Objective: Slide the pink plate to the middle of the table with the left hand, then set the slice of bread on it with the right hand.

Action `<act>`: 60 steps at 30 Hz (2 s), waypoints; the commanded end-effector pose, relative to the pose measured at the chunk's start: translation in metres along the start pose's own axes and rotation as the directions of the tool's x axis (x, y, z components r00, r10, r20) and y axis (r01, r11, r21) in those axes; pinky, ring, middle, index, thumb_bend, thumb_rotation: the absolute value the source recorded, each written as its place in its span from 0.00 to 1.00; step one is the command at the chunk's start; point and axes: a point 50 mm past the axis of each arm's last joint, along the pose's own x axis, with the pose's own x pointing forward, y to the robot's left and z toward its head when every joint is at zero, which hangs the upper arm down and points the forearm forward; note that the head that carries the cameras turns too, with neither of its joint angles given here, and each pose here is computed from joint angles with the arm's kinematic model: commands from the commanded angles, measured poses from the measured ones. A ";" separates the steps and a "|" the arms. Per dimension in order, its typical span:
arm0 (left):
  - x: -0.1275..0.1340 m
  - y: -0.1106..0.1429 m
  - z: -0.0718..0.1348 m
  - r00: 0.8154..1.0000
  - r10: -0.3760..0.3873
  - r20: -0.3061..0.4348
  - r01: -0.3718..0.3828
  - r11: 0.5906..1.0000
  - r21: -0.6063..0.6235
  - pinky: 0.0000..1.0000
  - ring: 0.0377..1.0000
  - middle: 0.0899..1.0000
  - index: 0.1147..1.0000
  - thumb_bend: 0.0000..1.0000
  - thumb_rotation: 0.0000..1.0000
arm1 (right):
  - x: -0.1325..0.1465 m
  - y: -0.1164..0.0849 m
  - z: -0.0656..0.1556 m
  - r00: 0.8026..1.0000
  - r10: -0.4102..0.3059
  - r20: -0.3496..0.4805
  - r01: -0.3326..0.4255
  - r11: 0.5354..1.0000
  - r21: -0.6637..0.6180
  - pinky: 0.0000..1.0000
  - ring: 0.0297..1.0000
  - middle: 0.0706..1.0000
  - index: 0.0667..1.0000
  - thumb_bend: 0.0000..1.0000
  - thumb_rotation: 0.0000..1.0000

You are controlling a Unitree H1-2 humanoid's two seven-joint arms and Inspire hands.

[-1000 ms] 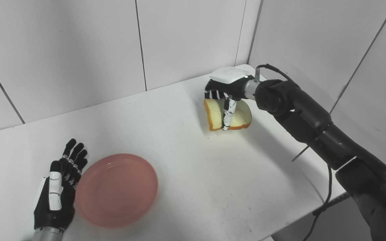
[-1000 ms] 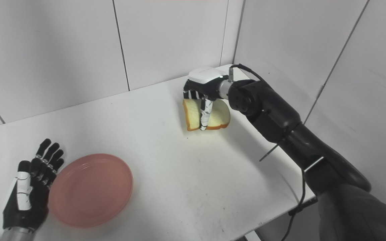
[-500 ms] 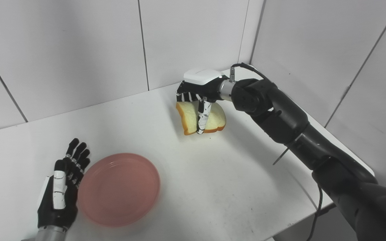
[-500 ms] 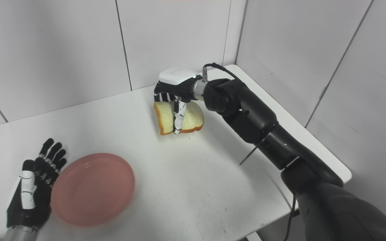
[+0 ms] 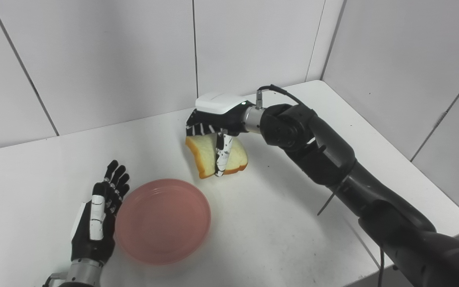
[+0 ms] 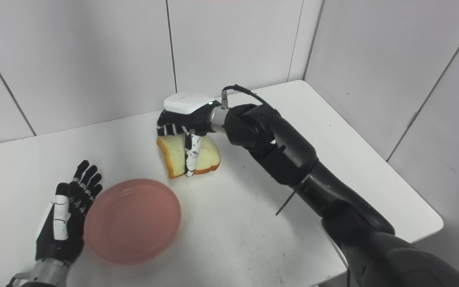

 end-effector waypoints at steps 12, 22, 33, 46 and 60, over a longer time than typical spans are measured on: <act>-0.017 -0.028 -0.022 0.998 0.026 -0.065 -0.029 0.999 -0.043 1.00 0.99 0.99 0.98 0.74 1.00 | 0.000 -0.032 0.042 0.988 -0.031 0.152 0.036 0.999 -0.028 0.38 0.43 0.45 0.45 0.53 0.00; -0.005 -0.045 -0.019 0.998 0.040 -0.058 -0.042 0.999 -0.032 1.00 1.00 1.00 0.98 0.76 1.00 | -0.005 -0.029 0.055 0.979 0.002 0.202 0.010 0.998 -0.060 0.42 0.48 0.49 0.42 0.53 0.00; 0.005 -0.058 -0.017 0.998 0.054 -0.036 -0.055 0.998 -0.019 1.00 1.00 1.00 0.99 0.77 1.00 | -0.005 -0.012 0.059 0.966 0.054 0.255 -0.038 0.997 -0.066 0.39 0.45 0.47 0.43 0.53 0.00; 0.014 -0.066 -0.011 0.996 0.083 -0.036 -0.084 0.996 -0.012 1.00 1.00 1.00 1.00 0.77 1.00 | -0.001 0.009 0.055 0.945 0.105 0.310 -0.074 0.991 -0.112 0.41 0.46 0.48 0.42 0.53 0.00; 0.018 -0.070 -0.005 0.995 0.097 -0.018 -0.097 0.995 -0.022 1.00 1.00 0.99 0.98 0.78 1.00 | -0.004 0.029 0.051 0.940 0.164 0.301 -0.133 0.984 -0.121 0.38 0.42 0.43 0.47 0.53 0.00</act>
